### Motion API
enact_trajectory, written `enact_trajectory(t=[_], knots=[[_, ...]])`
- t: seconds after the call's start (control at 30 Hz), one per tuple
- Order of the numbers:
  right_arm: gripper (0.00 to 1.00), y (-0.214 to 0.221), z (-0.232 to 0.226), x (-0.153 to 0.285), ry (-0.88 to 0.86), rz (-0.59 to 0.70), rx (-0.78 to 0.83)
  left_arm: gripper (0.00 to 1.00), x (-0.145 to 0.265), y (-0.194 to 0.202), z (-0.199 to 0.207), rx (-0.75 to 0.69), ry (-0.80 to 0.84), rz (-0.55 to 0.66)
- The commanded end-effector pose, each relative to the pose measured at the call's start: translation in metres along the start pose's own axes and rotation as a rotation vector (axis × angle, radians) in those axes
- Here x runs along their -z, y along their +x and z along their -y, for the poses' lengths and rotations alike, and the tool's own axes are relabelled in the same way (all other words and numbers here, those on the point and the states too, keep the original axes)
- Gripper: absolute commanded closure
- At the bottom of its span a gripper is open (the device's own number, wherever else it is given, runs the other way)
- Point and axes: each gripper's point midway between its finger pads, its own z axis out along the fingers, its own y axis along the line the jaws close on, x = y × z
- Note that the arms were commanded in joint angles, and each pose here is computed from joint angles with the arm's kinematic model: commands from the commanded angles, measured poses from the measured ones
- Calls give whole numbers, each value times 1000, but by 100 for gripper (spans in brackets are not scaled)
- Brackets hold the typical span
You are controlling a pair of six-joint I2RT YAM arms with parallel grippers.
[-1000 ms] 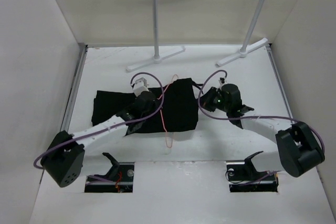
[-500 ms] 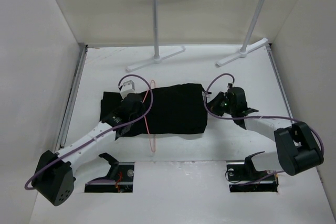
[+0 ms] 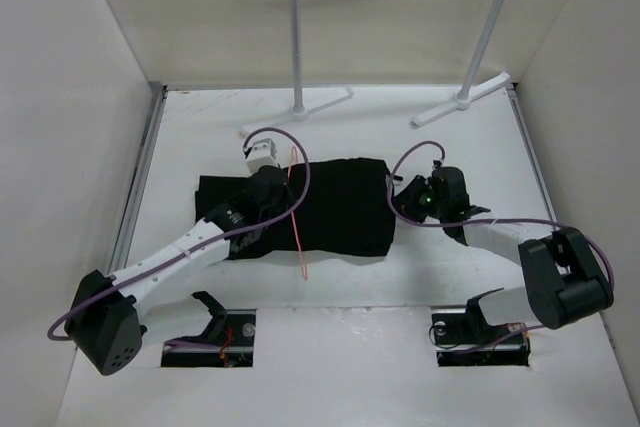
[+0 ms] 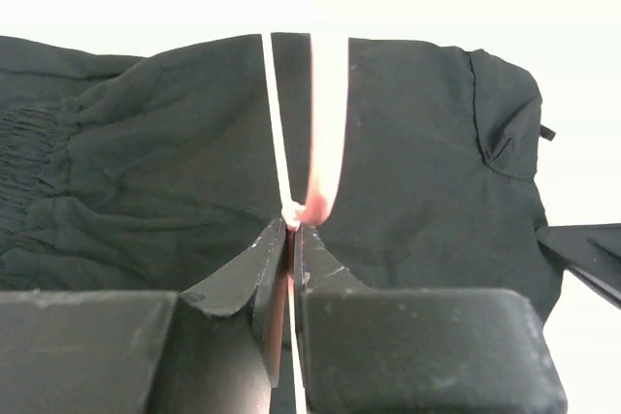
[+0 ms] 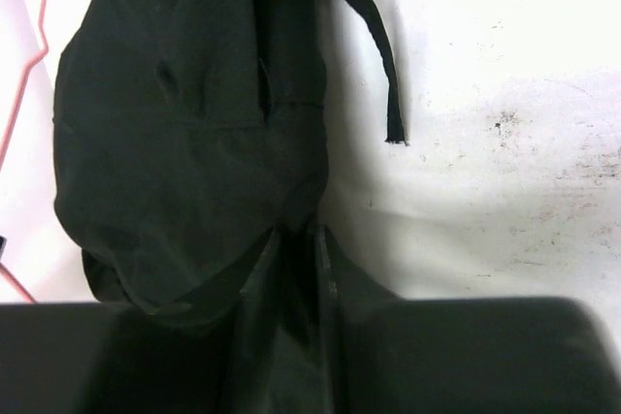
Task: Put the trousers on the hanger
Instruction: Place the trousers on the hanger, then place the hanger at the clothesline.
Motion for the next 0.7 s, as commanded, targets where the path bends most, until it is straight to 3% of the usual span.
enact_trajectory(t=[0.0,0.1,0.2,0.43,0.67], knots=[[65,-11,-15,4,-40,41,32,100,7,-42,19,31,31,107],[45,-16,-28,21,-61,60,57,100,23,-65,31,29,42,136],[36,-29,-58,56,-96,113,143,100,51,-105,58,34,104,178],[32,-45,-173,155,-288,232,390,100,114,-191,128,-58,235,252],[32,-20,-298,233,-608,221,502,100,136,-227,180,-127,357,261]])
